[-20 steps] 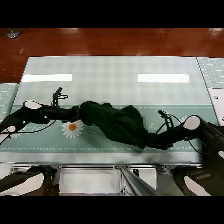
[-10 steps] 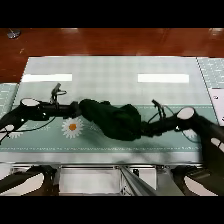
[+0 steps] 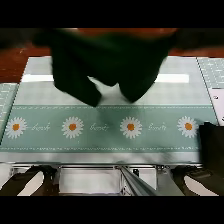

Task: Fold the shirts.

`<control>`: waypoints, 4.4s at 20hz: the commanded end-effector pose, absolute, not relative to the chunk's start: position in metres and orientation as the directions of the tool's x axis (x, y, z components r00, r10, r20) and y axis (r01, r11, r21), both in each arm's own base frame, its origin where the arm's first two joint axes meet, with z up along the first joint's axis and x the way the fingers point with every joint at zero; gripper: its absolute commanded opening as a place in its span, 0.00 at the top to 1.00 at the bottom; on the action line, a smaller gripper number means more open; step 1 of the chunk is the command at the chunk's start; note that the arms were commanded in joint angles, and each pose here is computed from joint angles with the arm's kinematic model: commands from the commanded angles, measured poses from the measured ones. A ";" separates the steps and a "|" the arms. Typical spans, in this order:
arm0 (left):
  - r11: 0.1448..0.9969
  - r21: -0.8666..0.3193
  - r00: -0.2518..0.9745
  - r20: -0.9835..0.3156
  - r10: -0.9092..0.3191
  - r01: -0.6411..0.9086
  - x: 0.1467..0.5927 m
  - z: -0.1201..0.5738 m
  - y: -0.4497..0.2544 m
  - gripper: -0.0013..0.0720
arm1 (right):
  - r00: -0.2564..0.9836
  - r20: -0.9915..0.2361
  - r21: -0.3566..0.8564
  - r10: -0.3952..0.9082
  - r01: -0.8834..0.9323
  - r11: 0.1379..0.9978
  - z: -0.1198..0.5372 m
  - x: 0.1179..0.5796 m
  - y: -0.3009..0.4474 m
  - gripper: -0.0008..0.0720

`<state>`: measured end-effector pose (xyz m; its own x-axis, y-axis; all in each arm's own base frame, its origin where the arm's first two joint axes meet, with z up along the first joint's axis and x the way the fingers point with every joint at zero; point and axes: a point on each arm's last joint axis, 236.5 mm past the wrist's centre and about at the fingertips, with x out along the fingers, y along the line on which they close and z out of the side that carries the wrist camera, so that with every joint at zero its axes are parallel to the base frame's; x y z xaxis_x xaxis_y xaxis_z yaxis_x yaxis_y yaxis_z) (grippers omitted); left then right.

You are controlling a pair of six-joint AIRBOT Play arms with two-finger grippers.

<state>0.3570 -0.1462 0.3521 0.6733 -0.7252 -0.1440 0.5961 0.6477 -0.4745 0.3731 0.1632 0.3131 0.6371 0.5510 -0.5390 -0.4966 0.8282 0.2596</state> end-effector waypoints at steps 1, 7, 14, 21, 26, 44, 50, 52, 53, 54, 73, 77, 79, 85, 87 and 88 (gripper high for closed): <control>0.819 -0.189 0.831 -0.026 -0.555 0.541 0.293 0.466 -0.116 0.95 | 0.791 -0.294 0.088 0.536 -0.537 0.839 0.450 0.306 0.144 0.95; 0.939 0.049 0.921 0.188 -0.342 0.339 0.168 0.547 -0.088 0.95 | 0.834 -0.206 -0.032 0.511 -0.528 0.849 0.484 0.196 0.121 0.95; 0.911 -0.060 0.882 -0.230 -0.410 0.408 0.147 0.437 -0.106 0.95 | 0.795 -0.316 -0.009 0.517 -0.548 0.837 0.453 0.164 0.119 0.95; 0.839 -0.413 0.601 -0.588 -0.542 0.353 0.225 0.237 -0.116 0.95 | 0.546 -0.658 0.235 0.519 -0.506 0.830 0.268 0.257 0.141 0.95; 0.862 -0.494 0.692 -0.585 -0.424 0.110 0.310 0.121 -0.078 0.95 | 0.525 -0.740 0.261 0.421 -0.353 0.899 0.163 0.361 0.134 0.95; 0.843 -0.520 0.432 -0.798 -0.421 -0.139 0.365 0.009 -0.030 0.02 | 0.158 -0.817 0.546 0.555 -0.098 0.832 0.053 0.478 0.086 0.13; 0.737 -0.548 0.228 -0.836 -0.500 -0.396 0.269 -0.054 0.010 0.02 | 0.223 -0.910 0.393 0.350 0.187 0.901 0.036 0.393 -0.047 0.13; 0.646 -0.649 0.285 -0.759 -0.585 -0.401 0.266 -0.061 -0.009 0.02 | 0.307 -0.859 0.485 0.411 0.224 0.846 0.014 0.368 -0.033 0.13; 0.606 -0.689 0.332 -0.724 -0.605 -0.397 0.271 -0.062 -0.015 0.02 | 0.325 -0.834 0.528 0.445 0.240 0.815 0.003 0.351 -0.021 0.13; 0.584 -0.701 0.361 -0.712 -0.603 -0.409 0.274 -0.066 -0.016 0.02 | 0.328 -0.817 0.559 0.473 0.252 0.790 -0.006 0.336 -0.009 0.13; 0.674 -0.689 0.251 -0.725 -0.641 -0.268 0.290 -0.087 -0.053 0.95 | 0.165 -0.893 0.448 0.418 0.405 0.797 -0.060 0.242 -0.011 0.13; 0.674 -0.689 0.248 -0.725 -0.643 -0.267 0.290 -0.088 -0.054 0.95 | 0.086 -0.870 0.463 0.486 0.483 0.743 -0.085 0.211 0.012 0.13; 0.675 -0.688 0.249 -0.726 -0.641 -0.266 0.290 -0.088 -0.054 0.95 | 0.082 -0.854 0.481 0.513 0.498 0.722 -0.092 0.210 0.018 0.13; 0.678 -0.685 0.253 -0.729 -0.636 -0.266 0.292 -0.088 -0.053 0.95 | 0.117 -0.770 0.598 0.627 0.474 0.646 -0.097 0.237 0.055 0.13; 0.678 -0.685 0.253 -0.728 -0.637 -0.266 0.291 -0.088 -0.053 0.95 | 0.107 -0.773 0.601 0.625 0.439 0.668 -0.104 0.246 0.073 0.13; 0.678 -0.685 0.253 -0.728 -0.637 -0.267 0.291 -0.088 -0.053 0.95 | 0.111 -0.769 0.610 0.629 0.422 0.671 -0.105 0.255 0.084 0.13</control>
